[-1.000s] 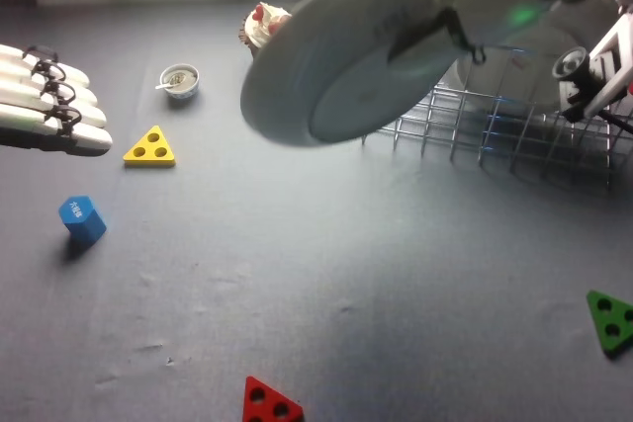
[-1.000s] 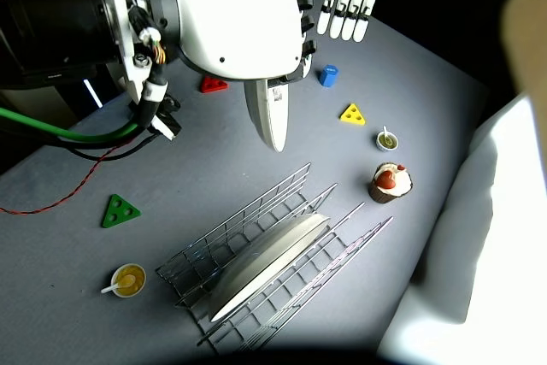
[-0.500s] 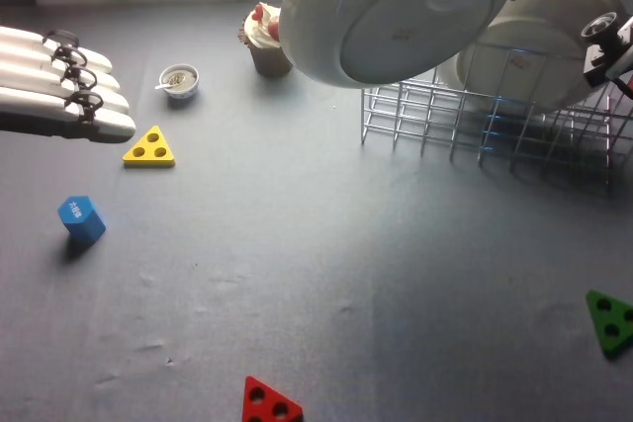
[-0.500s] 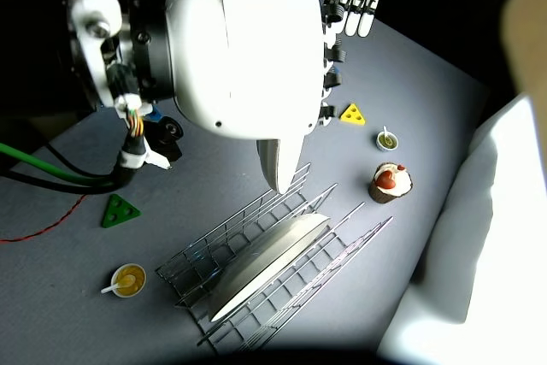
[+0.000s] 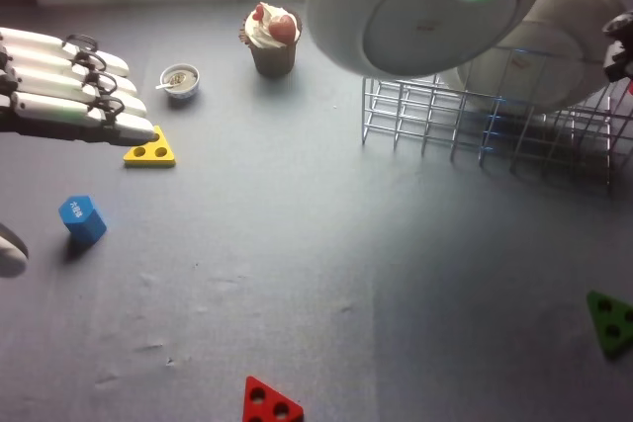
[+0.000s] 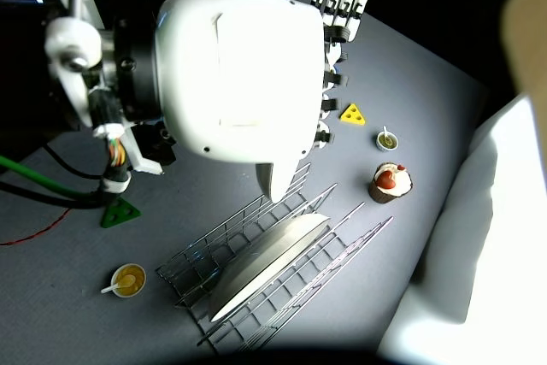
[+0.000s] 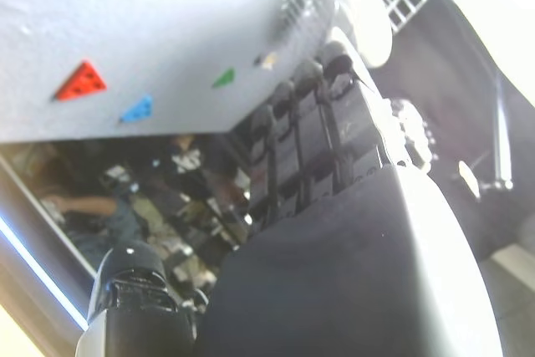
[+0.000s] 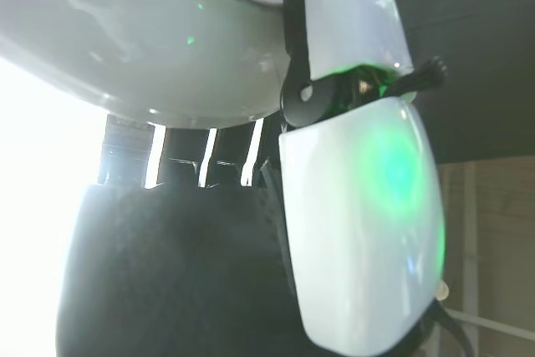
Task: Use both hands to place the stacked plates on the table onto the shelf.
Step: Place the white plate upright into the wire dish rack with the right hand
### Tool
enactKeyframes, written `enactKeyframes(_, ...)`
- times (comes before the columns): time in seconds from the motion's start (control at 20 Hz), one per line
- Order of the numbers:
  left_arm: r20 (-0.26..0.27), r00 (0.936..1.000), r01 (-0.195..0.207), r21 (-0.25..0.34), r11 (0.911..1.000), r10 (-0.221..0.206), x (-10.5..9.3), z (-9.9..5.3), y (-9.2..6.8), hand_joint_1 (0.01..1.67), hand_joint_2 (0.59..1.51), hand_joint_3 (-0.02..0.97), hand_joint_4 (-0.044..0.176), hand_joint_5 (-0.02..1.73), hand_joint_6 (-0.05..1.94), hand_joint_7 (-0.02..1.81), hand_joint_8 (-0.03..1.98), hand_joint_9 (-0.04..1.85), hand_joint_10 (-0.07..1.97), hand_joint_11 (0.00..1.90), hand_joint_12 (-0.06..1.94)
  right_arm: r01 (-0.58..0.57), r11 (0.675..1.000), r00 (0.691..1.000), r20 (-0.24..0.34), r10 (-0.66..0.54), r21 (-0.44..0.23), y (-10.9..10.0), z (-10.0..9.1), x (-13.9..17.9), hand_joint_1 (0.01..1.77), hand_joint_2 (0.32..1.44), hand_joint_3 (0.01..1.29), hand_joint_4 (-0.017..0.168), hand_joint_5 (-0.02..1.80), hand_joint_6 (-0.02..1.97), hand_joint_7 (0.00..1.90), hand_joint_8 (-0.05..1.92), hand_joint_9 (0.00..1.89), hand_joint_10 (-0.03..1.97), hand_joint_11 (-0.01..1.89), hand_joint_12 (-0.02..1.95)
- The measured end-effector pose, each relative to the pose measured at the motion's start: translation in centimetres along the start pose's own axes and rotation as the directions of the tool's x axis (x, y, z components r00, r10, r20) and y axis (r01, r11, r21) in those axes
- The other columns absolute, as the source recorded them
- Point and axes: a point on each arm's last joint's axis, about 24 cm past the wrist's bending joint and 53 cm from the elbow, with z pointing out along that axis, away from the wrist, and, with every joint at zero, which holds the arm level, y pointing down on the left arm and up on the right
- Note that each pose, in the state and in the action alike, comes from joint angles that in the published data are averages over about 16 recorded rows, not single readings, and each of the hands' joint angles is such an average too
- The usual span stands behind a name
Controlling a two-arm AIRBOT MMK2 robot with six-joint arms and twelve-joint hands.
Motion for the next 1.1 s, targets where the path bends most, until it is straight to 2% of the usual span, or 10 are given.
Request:
enactKeyframes(0.35,-0.005,0.9998,-0.02,0.009,0.9998,0.02,0.5,0.7,-0.5,0.03,1.022,0.003,-0.001,0.23,0.0,0.27,0.01,0.24,0.01,0.19,0.01,-0.033,0.999,0.999,0.042,0.031,0.038,-1.9,-0.5,-1.9,1.47,0.92,0.01,-0.008,0.96,0.85,1.21,0.31,1.24,0.46,1.04,1.2)
enactKeyframes(0.6,-0.01,0.9996,-0.025,0.027,0.9993,0.026,1.0,1.5,-1.3,0.03,1.018,0.003,-0.001,0.22,0.0,0.26,0.01,0.24,0.01,0.18,0.01,-0.054,0.997,0.997,0.065,0.05,0.061,-2.9,-0.8,-2.7,1.47,0.92,0.01,-0.008,0.95,0.85,1.22,0.3,1.25,0.43,1.03,1.27)
enactKeyframes(0.75,-0.013,0.9995,-0.027,0.035,0.999,0.028,1.3,1.9,-1.7,0.03,1.019,0.003,-0.001,0.22,0.0,0.26,0.01,0.24,0.01,0.19,0.01,-0.063,0.995,0.995,0.079,0.056,0.08,-3.6,-0.9,-3.1,1.47,0.92,0.01,-0.008,0.95,0.86,1.2,0.37,1.24,0.47,1.07,1.11)
enactKeyframes(1.1,-0.018,0.9995,-0.023,0.046,0.9987,0.024,1.8,2.7,-2.4,0.03,1.019,0.003,-0.001,0.23,0.0,0.27,0.01,0.25,0.01,0.19,0.01,-0.076,0.988,0.991,0.123,0.059,0.136,-5.3,-1.4,-4.2,1.45,0.92,0.01,-0.008,0.93,0.91,1.14,0.51,1.21,0.63,1.22,0.6)
